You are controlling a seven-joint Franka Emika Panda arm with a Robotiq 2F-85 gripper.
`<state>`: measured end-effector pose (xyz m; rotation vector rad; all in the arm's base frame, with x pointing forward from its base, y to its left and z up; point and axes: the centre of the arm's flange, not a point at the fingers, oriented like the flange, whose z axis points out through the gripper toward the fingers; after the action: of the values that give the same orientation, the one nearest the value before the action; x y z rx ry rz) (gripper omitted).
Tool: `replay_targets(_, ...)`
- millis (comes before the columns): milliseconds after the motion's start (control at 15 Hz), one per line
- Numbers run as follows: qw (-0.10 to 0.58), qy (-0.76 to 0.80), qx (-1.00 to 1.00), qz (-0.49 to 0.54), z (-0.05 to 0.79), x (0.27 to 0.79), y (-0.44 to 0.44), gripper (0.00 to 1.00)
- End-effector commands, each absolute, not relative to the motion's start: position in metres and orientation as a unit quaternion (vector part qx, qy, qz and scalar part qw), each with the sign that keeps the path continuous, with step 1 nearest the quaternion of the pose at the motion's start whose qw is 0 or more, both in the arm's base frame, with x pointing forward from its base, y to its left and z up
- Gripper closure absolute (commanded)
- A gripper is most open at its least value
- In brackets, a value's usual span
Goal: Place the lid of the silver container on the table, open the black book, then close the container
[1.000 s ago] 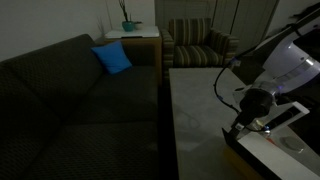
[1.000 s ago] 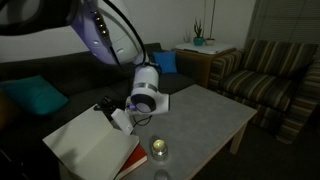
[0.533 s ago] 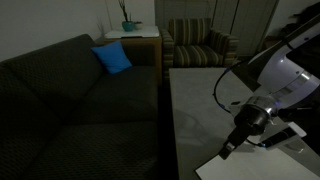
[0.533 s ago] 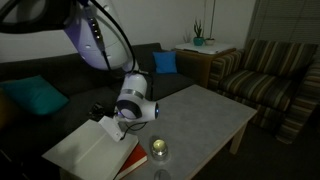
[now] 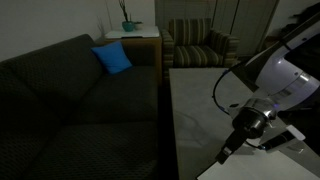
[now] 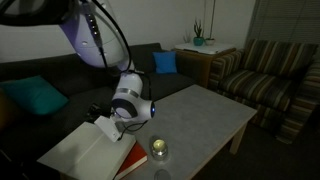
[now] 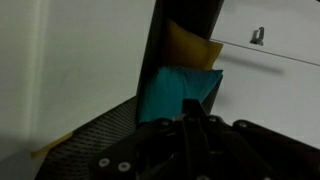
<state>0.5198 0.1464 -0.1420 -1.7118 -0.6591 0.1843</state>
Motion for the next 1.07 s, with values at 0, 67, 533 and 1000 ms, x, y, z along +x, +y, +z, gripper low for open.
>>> replay_targets(0,0.55,-0.281,-0.781,0.092,-0.124,0.52,0.133,1.0)
replay_targets(67,0.536,-0.28,-0.791,0.093,-0.119,0.525,0.128,1.0)
replay_targets(533,0.439,-0.27,-0.851,0.095,-0.066,0.576,0.075,1.0)
replay_targets(1000,0.312,-0.178,-0.922,0.146,-0.028,0.566,0.031,1.0)
